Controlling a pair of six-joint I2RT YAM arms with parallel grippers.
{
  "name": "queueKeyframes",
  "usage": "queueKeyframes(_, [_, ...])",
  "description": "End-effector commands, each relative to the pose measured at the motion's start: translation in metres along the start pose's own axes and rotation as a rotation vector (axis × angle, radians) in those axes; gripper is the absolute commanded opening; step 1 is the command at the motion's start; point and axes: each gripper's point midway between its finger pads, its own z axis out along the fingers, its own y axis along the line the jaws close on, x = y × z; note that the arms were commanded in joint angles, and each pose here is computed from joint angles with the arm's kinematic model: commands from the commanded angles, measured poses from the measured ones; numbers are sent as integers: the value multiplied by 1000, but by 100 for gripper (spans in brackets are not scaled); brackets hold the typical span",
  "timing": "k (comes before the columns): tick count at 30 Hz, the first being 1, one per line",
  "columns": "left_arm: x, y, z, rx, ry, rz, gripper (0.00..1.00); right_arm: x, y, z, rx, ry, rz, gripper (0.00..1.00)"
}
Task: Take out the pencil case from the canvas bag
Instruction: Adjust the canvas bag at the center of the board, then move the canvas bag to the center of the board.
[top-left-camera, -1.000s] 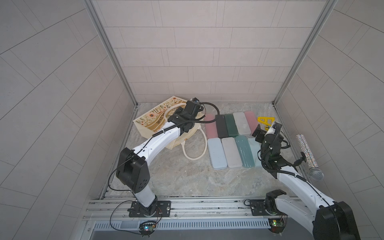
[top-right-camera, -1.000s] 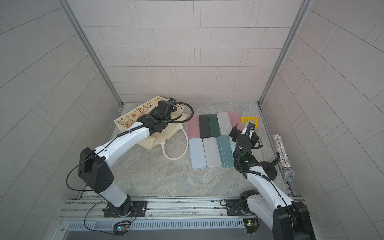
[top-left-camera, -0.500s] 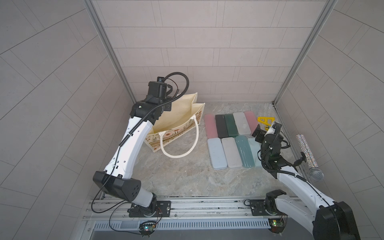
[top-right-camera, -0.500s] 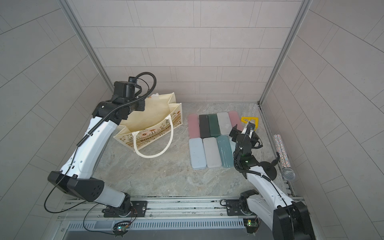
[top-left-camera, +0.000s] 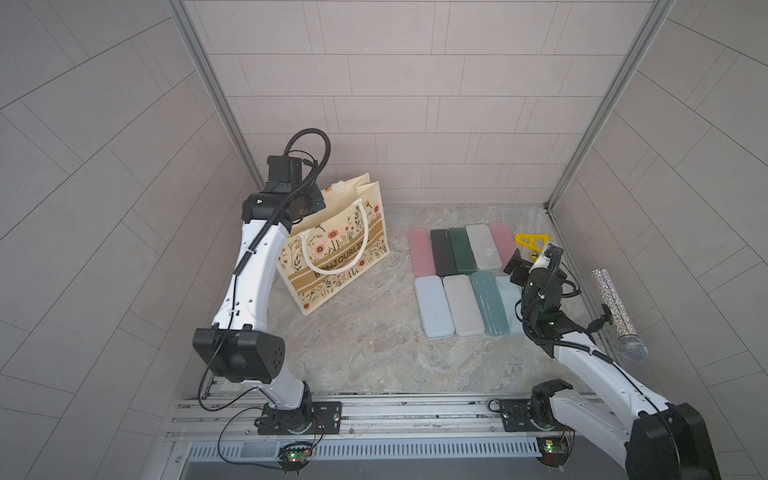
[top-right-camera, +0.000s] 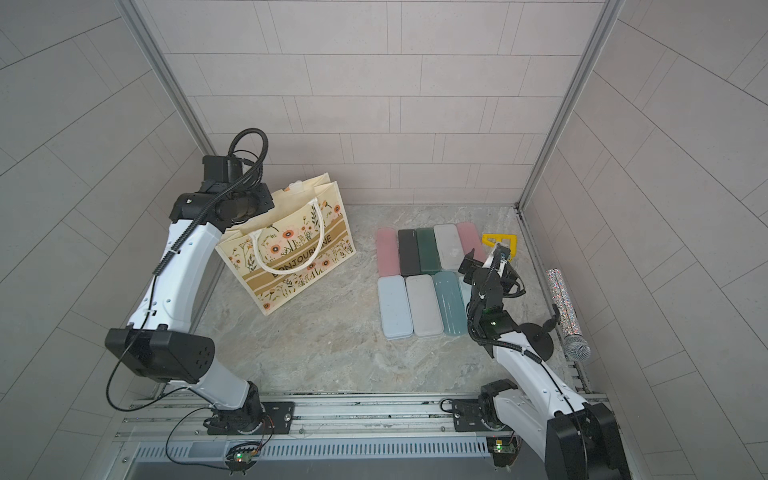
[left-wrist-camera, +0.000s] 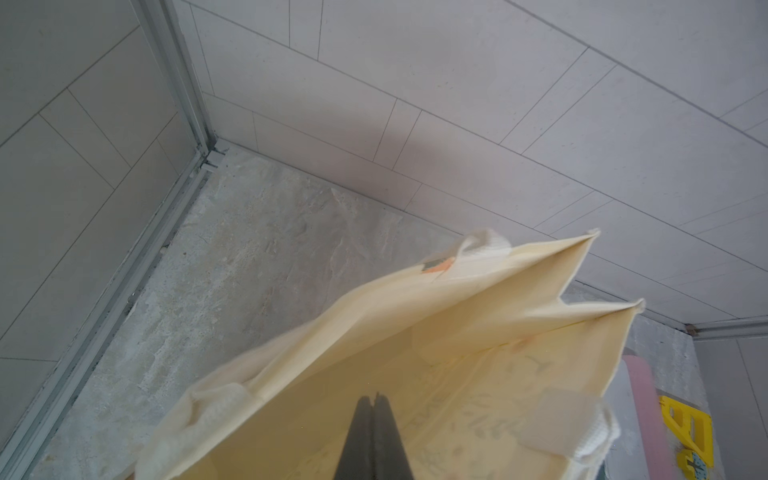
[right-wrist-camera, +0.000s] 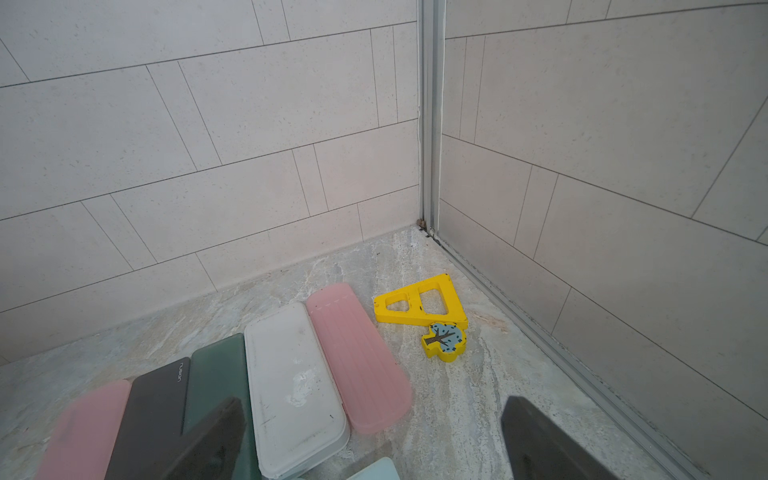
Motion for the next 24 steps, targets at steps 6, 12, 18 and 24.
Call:
queueKeyframes(6, [-31, 8, -14, -21, -94, 36, 49, 2, 5, 1, -18, 7, -13, 100])
queueKeyframes(12, [-37, -14, -37, 118, -168, 71, 64, 1, 10, 2, -45, 8, -14, 100])
queueKeyframes(18, [-35, -39, -96, 313, -317, 140, 71, 6, 46, 3, -202, 33, -52, 100])
queueKeyframes(24, [22, 25, -135, 120, -412, -16, 71, 14, 82, -4, -289, 28, -146, 100])
